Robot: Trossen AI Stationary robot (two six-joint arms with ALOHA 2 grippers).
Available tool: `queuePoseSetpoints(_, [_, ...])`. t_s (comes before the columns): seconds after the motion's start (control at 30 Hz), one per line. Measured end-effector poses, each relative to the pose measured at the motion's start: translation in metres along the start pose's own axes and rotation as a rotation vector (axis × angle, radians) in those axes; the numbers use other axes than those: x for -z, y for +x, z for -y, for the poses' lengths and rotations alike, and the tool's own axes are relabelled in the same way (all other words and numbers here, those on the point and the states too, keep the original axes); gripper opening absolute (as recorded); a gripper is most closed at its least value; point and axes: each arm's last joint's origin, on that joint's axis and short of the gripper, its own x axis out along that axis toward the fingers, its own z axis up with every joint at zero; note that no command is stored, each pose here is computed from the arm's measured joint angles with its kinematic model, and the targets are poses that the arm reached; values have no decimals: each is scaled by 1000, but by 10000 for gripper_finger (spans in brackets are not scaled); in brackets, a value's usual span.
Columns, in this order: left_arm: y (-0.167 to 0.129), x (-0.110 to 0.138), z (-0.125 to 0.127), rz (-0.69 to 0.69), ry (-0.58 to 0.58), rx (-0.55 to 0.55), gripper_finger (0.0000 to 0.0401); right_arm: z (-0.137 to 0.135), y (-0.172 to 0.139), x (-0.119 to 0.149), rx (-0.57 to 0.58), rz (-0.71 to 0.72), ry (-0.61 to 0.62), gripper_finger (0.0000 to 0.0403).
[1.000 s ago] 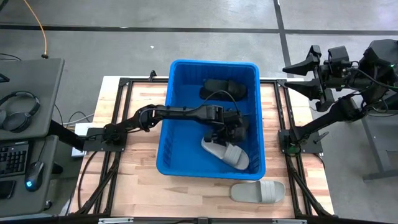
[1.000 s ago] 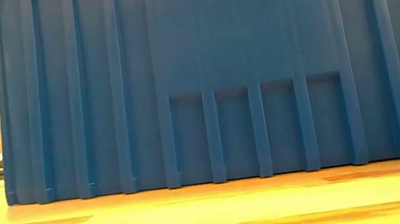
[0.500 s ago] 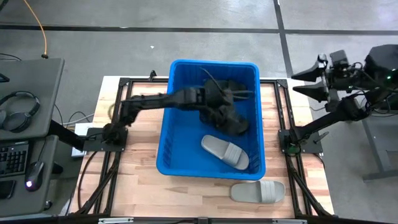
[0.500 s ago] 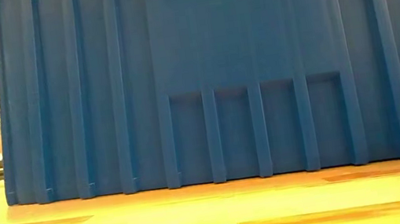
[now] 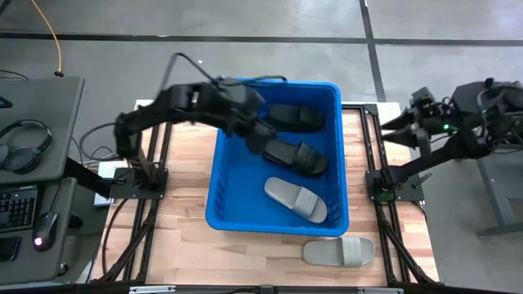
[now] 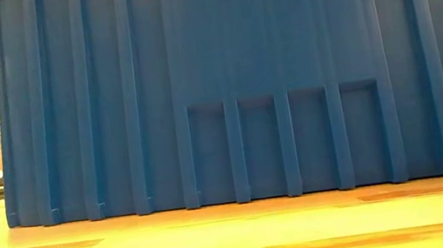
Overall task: Pick and place slides into bin
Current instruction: Stack the gray slipper on the gray slipper in the blue bin
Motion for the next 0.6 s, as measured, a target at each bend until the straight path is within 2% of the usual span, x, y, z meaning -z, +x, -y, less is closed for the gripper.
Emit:
queuePoseSetpoints(0.17, [-45,2,-1,47,14,-30,86,19,6,30,-125,-23,156,209])
queuePoseSetpoints(0.33, [-73,5,-4,77,44,-72,81,45,8,67,-192,-49,345,190])
queuePoseSetpoints(0.4, [-78,7,-5,72,50,-83,80,55,12,82,-199,-77,409,178])
queuePoseSetpoints(0.53, [-85,10,-7,58,50,-95,81,67,18,102,-319,-79,553,159])
queuePoseSetpoints(0.6, [-86,11,-8,48,50,-101,79,69,29,111,-351,-129,612,154])
